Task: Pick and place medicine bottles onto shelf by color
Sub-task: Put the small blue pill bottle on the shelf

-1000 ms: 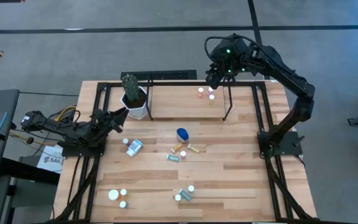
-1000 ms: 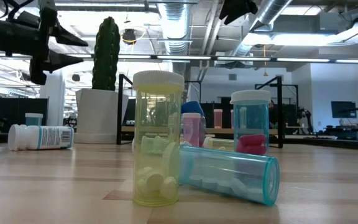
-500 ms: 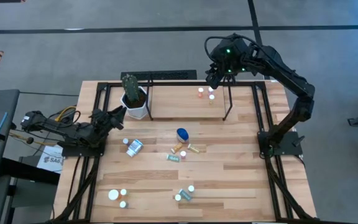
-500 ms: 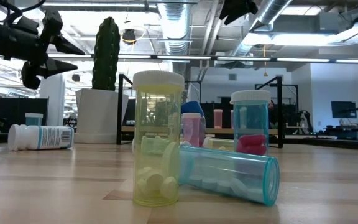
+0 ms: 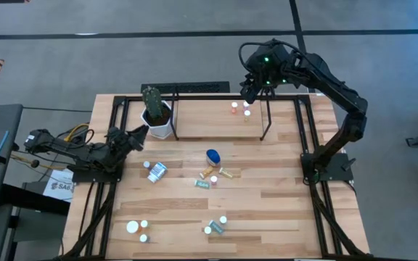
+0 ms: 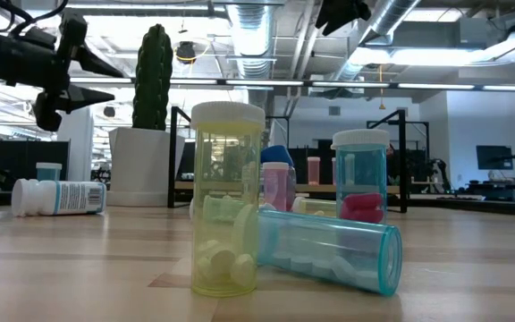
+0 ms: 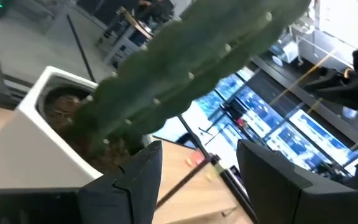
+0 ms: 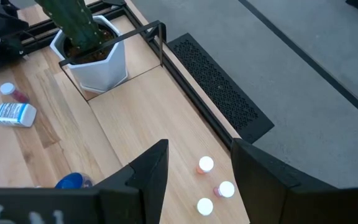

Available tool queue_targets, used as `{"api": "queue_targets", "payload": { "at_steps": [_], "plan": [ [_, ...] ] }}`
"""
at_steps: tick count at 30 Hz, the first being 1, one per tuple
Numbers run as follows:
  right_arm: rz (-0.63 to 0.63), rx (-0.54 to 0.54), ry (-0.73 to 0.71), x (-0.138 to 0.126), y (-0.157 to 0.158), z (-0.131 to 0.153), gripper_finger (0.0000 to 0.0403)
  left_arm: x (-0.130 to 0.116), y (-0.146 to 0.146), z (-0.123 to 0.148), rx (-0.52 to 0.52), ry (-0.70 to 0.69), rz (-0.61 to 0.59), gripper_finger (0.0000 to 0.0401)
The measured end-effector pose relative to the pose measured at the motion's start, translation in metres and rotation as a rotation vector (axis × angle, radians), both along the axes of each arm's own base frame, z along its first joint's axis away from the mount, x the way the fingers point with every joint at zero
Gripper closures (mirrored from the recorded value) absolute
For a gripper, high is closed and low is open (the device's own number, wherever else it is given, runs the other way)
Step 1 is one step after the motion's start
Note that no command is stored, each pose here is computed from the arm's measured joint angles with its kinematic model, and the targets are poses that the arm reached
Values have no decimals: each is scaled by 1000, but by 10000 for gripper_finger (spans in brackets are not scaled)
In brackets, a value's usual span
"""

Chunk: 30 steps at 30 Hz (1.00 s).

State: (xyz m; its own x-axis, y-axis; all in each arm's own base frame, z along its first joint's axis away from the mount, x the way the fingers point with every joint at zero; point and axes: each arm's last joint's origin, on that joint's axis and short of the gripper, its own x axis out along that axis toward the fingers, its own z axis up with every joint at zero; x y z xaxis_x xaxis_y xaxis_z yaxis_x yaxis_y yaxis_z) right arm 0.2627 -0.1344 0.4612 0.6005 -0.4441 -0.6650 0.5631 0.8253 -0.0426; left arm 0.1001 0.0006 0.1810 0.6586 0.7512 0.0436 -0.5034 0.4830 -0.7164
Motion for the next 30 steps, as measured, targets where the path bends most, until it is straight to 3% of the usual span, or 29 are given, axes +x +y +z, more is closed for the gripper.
{"api": "queue_targets", "payload": {
  "at_steps": [8, 18, 25, 30],
  "plan": [
    [-1, 2, 2, 0, 0, 0, 207, -2, 2, 0, -25, -17, 106, 205],
    [-12, 21, 11, -1, 1, -2, 207, -1, 1, 0, -23, -24, 57, 205],
    [-13, 23, 13, -1, 1, -2, 207, 0, 0, 1, -34, -52, -14, 205],
    [-13, 25, 17, -2, 1, -2, 207, 2, -4, 12, -15, -154, -205, 205]
  ]
}}
